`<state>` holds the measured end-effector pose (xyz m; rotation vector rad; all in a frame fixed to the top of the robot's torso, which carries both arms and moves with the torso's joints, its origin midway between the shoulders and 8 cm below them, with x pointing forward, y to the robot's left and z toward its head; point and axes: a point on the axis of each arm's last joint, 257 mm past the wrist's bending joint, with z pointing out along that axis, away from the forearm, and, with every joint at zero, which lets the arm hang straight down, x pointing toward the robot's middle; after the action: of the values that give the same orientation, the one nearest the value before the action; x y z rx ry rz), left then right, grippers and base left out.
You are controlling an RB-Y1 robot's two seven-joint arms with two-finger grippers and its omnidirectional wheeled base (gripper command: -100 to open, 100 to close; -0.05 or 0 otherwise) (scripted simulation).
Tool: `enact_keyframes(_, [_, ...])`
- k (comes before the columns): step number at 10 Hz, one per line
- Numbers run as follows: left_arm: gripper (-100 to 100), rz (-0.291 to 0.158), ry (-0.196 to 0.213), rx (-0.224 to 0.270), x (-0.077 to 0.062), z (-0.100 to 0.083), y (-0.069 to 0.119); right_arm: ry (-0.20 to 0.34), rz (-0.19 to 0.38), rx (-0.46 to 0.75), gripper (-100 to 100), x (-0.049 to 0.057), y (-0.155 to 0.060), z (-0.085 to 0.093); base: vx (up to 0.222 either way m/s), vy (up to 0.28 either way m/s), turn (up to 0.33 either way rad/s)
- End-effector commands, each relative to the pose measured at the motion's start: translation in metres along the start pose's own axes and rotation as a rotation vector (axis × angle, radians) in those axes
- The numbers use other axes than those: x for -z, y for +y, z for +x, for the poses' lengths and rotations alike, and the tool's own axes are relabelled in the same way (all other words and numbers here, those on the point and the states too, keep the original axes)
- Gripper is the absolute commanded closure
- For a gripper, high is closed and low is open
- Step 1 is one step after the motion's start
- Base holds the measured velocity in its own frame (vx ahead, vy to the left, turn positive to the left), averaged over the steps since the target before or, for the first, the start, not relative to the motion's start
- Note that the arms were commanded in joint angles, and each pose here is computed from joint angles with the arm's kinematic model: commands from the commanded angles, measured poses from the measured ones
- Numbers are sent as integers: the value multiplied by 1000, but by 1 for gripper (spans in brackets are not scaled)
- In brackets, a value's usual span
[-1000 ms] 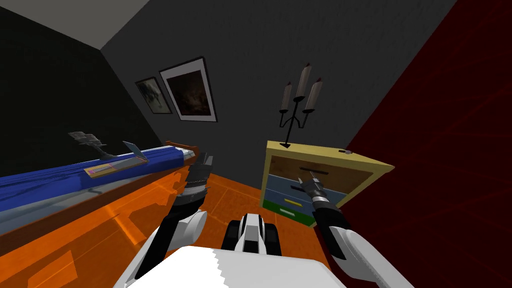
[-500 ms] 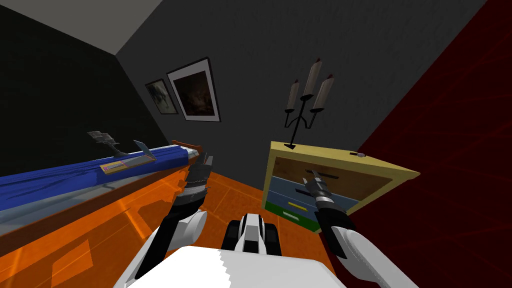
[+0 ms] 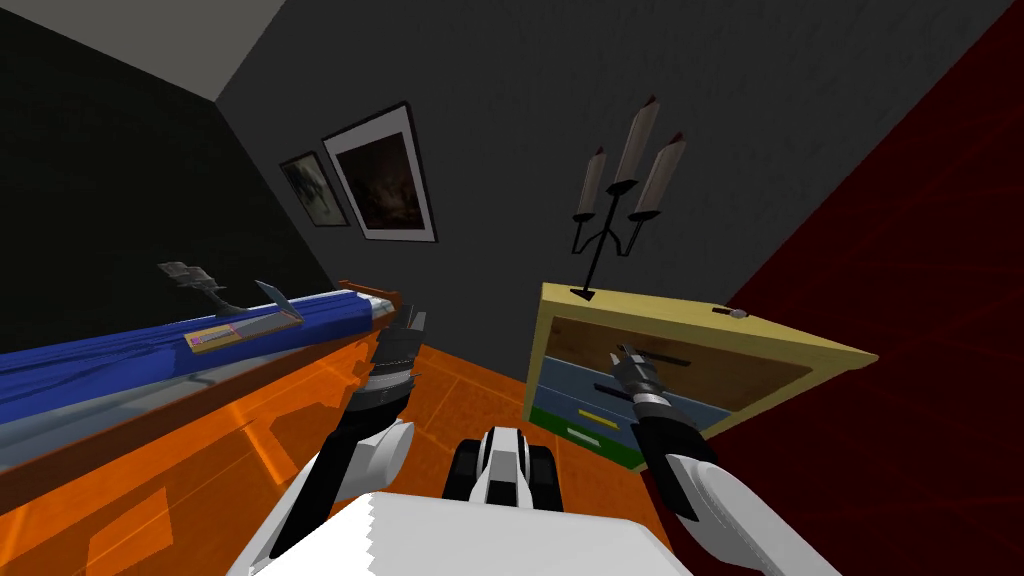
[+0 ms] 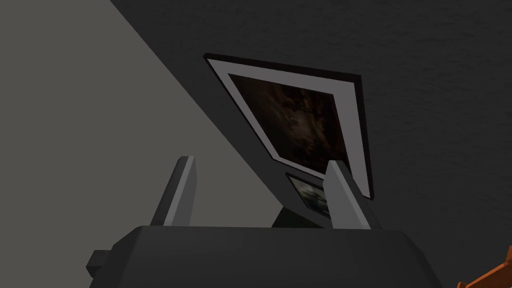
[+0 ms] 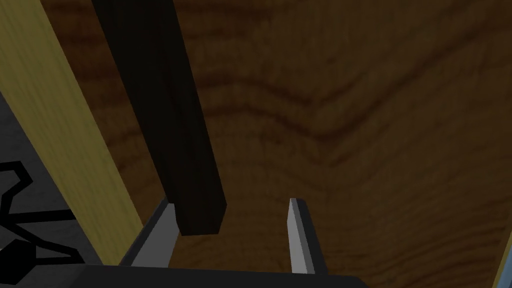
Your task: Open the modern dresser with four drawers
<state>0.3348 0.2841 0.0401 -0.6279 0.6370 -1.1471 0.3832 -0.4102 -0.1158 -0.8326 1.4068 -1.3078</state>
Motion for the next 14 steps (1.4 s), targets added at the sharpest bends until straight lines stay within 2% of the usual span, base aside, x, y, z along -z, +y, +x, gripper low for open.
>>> enact_keyframes(1, [0, 0, 0, 0, 0, 0, 0, -9, 6, 0, 100, 3, -6, -5, -101, 19, -72])
enact_keyframes(4, [0, 0, 0, 0, 0, 0, 0, -22, -9, -3, 100, 11, -4, -11, -182, 43, -56])
enact_keyframes(5, [0, 0, 0, 0, 0, 0, 0, -20, 4, 0, 100, 8, -10, -10, -91, 15, -6])
enact_keyframes(6, [0, 0, 0, 0, 0, 0, 0, -19, 64, 46, 100, -8, -27, -2, -199, 12, 300])
enact_keyframes(7, [0, 0, 0, 0, 0, 0, 0, -13, 79, 50, 100, -19, -29, 1, -244, -2, 295])
enact_keyframes(9, [0, 0, 0, 0, 0, 0, 0, 20, 54, 70, 100, -24, -14, 19, -78, -8, 26])
enact_keyframes(10, [0, 0, 0, 0, 0, 0, 0, 23, 114, 106, 100, -39, -36, 25, -166, 4, 325])
enact_keyframes(11, [0, 0, 0, 0, 0, 0, 0, 32, 120, 110, 100, -44, -37, 30, -200, 3, 242])
enact_keyframes(12, [0, 0, 0, 0, 0, 0, 0, 37, 130, 110, 100, -52, -38, 31, -114, 2, 47])
enact_keyframes(14, [0, 0, 0, 0, 0, 0, 0, 72, 102, 128, 100, -57, -23, 50, -12, 5, -1])
